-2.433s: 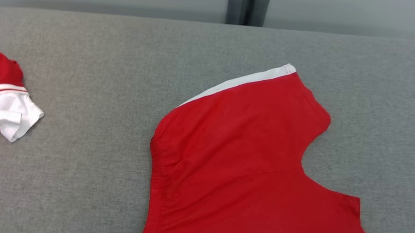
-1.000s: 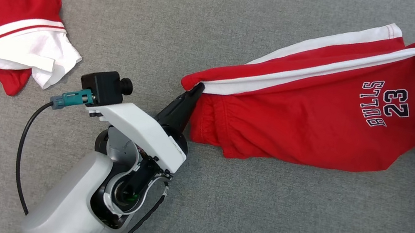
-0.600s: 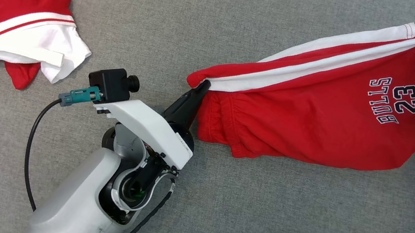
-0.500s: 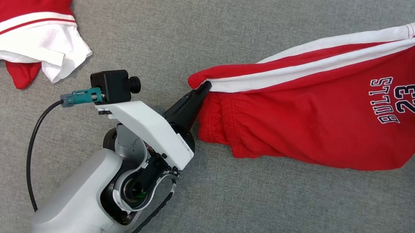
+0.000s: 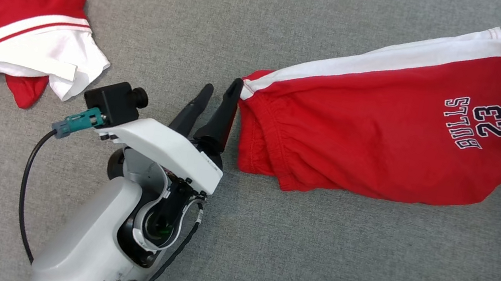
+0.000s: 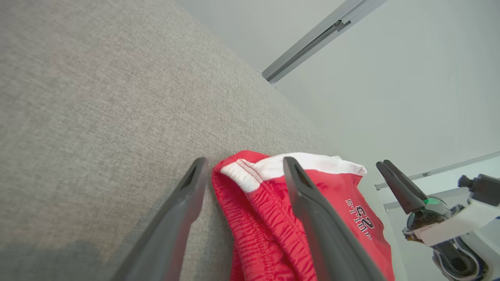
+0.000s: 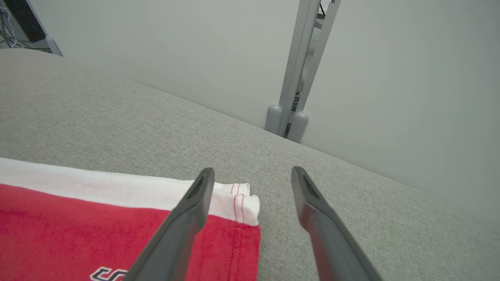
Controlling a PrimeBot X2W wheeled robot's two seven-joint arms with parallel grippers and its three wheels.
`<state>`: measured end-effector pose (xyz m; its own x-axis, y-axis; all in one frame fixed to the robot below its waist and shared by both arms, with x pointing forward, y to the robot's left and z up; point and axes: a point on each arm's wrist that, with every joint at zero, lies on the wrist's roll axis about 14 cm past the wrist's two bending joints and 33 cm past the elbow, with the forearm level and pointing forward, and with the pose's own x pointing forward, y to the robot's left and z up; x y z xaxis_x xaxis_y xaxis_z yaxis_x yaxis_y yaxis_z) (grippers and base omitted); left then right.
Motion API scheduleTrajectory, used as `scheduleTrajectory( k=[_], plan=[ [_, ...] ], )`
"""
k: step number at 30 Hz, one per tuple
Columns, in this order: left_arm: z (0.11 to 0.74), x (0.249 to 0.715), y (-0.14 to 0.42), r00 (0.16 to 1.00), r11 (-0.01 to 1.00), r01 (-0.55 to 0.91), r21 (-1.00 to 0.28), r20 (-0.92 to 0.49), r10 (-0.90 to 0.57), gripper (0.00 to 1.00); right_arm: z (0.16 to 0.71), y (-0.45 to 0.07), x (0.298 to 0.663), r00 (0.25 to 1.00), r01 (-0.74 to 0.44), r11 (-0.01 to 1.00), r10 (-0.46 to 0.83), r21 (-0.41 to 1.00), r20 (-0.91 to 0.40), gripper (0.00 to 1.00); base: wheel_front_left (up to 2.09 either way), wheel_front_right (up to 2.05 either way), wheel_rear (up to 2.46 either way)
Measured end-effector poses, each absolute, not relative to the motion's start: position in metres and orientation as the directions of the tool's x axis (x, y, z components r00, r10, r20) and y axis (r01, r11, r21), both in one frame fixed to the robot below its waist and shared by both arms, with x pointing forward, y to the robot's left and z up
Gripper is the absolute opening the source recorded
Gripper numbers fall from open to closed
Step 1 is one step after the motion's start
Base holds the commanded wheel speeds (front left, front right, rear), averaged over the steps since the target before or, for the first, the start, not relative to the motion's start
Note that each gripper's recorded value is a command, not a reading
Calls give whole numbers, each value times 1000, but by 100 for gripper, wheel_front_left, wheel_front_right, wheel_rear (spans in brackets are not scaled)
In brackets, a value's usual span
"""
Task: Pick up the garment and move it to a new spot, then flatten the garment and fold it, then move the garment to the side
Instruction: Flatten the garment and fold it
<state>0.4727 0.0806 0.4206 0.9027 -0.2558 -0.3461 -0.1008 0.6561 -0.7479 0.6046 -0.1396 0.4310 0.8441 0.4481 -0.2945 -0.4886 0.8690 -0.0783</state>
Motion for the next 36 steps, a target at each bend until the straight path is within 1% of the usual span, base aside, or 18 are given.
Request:
scheduleTrajectory(
  k=[2,5,7,9,11,14,15,17,19,25,30,34,35,36],
  plan=[
    [427,474,85,918,675,-80,-734,-318,-237,100,437,-141,604,852,-481,874,446,-74,-275,100,0,0,0],
    [441,473,96,950,748,-18,-663,-244,-194,100,449,-148,603,869,-460,885,432,-71,-242,100,0,0,0],
    [453,471,110,974,837,31,-547,-172,-149,100,454,-158,600,883,-432,900,407,-66,-233,100,0,0,0],
    [462,468,123,987,898,43,-438,-119,-105,100,453,-166,592,891,-406,913,385,-44,-240,100,0,0,0],
    [464,458,127,991,924,41,-381,-100,-85,100,443,-169,579,882,-395,918,372,-22,-289,100,0,0,0],
    [466,444,129,994,943,38,-331,-83,-69,100,425,-167,558,837,-396,918,368,16,-405,100,0,0,0],
    [471,441,133,996,953,35,-302,-65,-57,100,423,-167,555,827,-398,917,368,19,-425,100,0,0,0],
    [477,437,138,999,958,19,-286,-39,-32,100,421,-167,553,812,-397,917,361,19,-458,100,0,0,0],
    [473,428,142,999,966,0,-260,-45,-12,100,414,-163,552,789,-407,913,360,17,-497,100,0,0,0],
    [464,415,149,998,963,-46,-265,-61,30,100,390,-148,557,729,-422,907,343,7,-593,100,0,0,0],
    [461,412,160,996,965,-74,-253,-65,59,100,375,-149,572,718,-398,917,296,-22,-630,100,0,0,0],
    [456,409,168,994,966,-93,-241,-76,76,100,361,-141,572,682,-398,917,292,-6,-671,100,0,0,0],
    [455,408,170,993,966,-98,-238,-81,81,100,360,-139,570,674,-393,920,296,11,-677,100,0,0,0],
    [454,407,170,993,966,-100,-237,-83,83,100,360,-134,566,658,-386,921,311,47,-686,98,0,0,0]
  ],
)
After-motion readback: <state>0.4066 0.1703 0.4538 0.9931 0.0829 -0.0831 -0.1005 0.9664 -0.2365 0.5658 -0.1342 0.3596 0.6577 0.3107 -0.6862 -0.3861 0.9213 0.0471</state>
